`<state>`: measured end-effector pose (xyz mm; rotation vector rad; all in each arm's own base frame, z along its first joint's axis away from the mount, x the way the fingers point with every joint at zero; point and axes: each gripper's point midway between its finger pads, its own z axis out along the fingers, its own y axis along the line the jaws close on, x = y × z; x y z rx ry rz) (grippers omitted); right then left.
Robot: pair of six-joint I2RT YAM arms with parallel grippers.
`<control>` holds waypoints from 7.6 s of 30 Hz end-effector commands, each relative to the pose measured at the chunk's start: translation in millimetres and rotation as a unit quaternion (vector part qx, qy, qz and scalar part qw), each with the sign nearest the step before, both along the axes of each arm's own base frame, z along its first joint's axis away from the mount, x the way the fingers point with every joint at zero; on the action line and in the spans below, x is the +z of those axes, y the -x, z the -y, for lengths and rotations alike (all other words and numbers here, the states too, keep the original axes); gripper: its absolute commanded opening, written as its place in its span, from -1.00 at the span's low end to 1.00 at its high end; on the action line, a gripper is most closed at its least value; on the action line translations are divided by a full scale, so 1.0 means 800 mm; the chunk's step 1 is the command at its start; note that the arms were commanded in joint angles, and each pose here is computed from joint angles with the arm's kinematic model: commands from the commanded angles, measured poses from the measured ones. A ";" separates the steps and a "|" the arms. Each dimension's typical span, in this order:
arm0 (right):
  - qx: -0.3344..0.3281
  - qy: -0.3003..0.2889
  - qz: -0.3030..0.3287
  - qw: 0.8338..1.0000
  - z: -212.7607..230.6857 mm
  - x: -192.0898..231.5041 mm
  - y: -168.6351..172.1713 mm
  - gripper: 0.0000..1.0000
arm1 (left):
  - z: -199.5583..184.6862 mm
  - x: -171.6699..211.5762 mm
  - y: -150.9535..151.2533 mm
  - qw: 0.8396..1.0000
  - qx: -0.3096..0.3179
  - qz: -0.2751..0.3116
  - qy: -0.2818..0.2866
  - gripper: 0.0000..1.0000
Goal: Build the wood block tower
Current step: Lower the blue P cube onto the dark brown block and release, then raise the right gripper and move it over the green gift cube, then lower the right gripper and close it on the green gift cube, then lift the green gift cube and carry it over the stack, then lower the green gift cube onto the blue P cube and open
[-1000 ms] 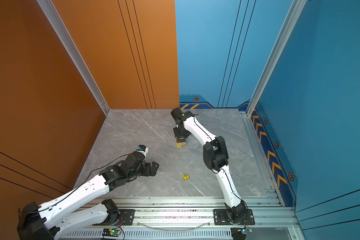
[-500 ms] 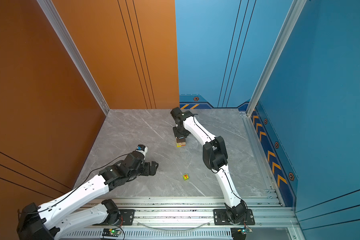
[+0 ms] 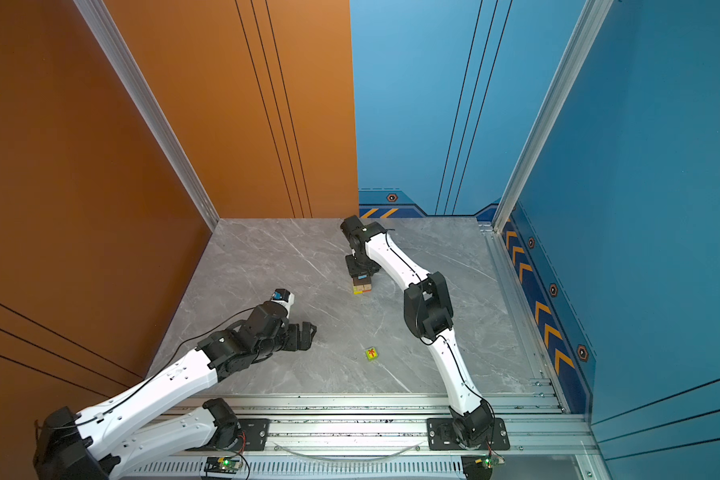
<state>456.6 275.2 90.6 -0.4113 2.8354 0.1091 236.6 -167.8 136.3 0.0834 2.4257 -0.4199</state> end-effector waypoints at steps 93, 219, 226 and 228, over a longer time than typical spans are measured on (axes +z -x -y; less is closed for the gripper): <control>0.039 0.026 -0.026 0.999 0.034 -0.091 0.315 -0.46 | 0.027 -0.018 0.143 0.993 -0.087 0.074 -0.018 0.96; 0.022 -0.029 -0.005 0.999 0.000 0.025 0.002 -0.39 | 0.017 0.020 -0.041 0.999 -0.020 -0.017 0.020 0.96; 0.022 -0.028 -0.005 0.999 0.000 0.023 0.001 -0.39 | 0.015 0.018 -0.040 0.999 -0.018 -0.018 0.023 0.96; 0.020 -0.027 -0.006 0.999 0.000 0.022 0.000 -0.38 | 0.014 0.017 -0.040 0.999 -0.017 -0.019 0.024 0.96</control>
